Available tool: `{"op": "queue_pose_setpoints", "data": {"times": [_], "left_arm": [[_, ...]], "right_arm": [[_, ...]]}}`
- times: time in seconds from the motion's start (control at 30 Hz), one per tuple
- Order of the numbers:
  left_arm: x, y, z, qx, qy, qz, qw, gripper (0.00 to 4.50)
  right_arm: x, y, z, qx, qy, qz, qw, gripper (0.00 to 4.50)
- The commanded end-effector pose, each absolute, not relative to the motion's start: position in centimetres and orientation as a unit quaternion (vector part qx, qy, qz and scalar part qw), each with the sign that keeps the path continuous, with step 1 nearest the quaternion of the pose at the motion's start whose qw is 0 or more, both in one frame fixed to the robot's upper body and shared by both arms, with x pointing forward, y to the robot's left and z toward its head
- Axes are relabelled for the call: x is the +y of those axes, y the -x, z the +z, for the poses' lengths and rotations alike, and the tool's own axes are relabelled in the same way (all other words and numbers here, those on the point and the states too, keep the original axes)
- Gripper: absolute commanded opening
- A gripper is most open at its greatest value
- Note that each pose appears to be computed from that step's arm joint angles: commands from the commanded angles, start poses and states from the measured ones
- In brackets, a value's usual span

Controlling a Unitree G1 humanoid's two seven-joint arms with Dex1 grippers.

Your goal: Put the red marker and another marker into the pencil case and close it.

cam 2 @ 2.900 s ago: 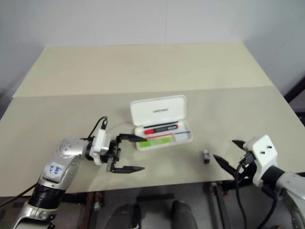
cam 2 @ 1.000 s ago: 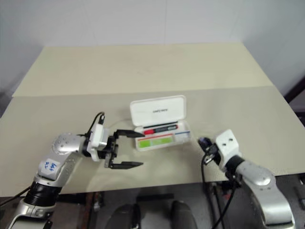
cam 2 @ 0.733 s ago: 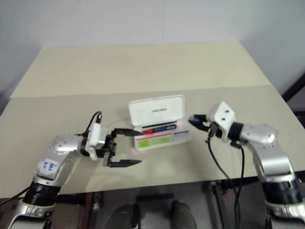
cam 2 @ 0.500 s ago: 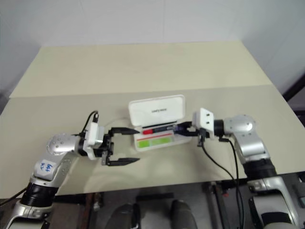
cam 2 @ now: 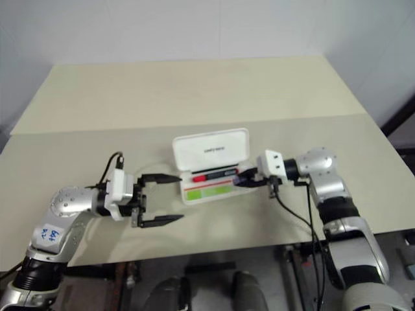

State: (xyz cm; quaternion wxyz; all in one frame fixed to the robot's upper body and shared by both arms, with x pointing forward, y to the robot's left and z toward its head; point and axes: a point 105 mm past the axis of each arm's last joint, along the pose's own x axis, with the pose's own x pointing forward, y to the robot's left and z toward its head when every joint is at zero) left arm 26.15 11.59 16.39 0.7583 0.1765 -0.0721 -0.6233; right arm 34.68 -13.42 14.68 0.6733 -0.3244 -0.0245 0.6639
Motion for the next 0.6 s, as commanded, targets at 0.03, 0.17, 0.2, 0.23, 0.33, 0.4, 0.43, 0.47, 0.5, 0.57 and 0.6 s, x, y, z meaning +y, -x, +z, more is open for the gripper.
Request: {"op": "queue_pose_setpoints", "data": {"times": [0.03,0.17,0.2,0.23,0.33,0.4,0.43,0.47,0.5,0.57,0.6], "left_arm": [[11.56,-25.73,17.40,-0.091,-0.189,-0.619,0.757,4.50],[11.77,-25.77,17.52,-0.092,-0.193,-0.615,0.759,4.50],[11.82,-25.78,17.54,-0.092,-0.193,-0.614,0.760,4.50],[11.88,-25.80,17.57,-0.092,-0.194,-0.613,0.761,4.50],[11.94,-25.79,17.65,-0.093,-0.196,-0.610,0.762,4.50],[11.96,-25.79,17.68,-0.093,-0.197,-0.609,0.763,4.50],[11.98,-25.81,17.70,-0.093,-0.197,-0.608,0.763,4.50],[12.02,-25.83,17.71,-0.093,-0.197,-0.607,0.764,4.50],[12.06,-25.85,17.71,-0.093,-0.198,-0.607,0.764,4.50],[12.09,-25.88,17.72,-0.094,-0.198,-0.606,0.765,4.50],[12.07,-25.90,17.74,-0.094,-0.199,-0.606,0.765,4.50]], "right_arm": [[-13.86,-34.85,15.14,-0.027,0.342,0.671,0.657,0.40],[-14.08,-35.22,14.99,-0.017,0.349,0.673,0.652,0.40],[-14.12,-35.24,14.90,-0.015,0.350,0.674,0.650,0.40],[-14.17,-35.22,14.77,-0.010,0.348,0.677,0.648,0.40],[-14.26,-35.22,14.43,0.001,0.344,0.681,0.646,0.40],[-14.27,-35.27,14.33,0.006,0.342,0.682,0.647,0.40],[-14.24,-35.25,14.29,0.009,0.340,0.683,0.647,0.75],[-14.13,-35.28,14.40,0.006,0.338,0.683,0.647,1.14],[-14.05,-35.28,14.44,0.006,0.337,0.684,0.647,1.46],[-13.98,-35.28,14.52,0.003,0.342,0.684,0.644,2.11],[-13.98,-35.30,14.56,0.002,0.343,0.684,0.644,2.54]]}}
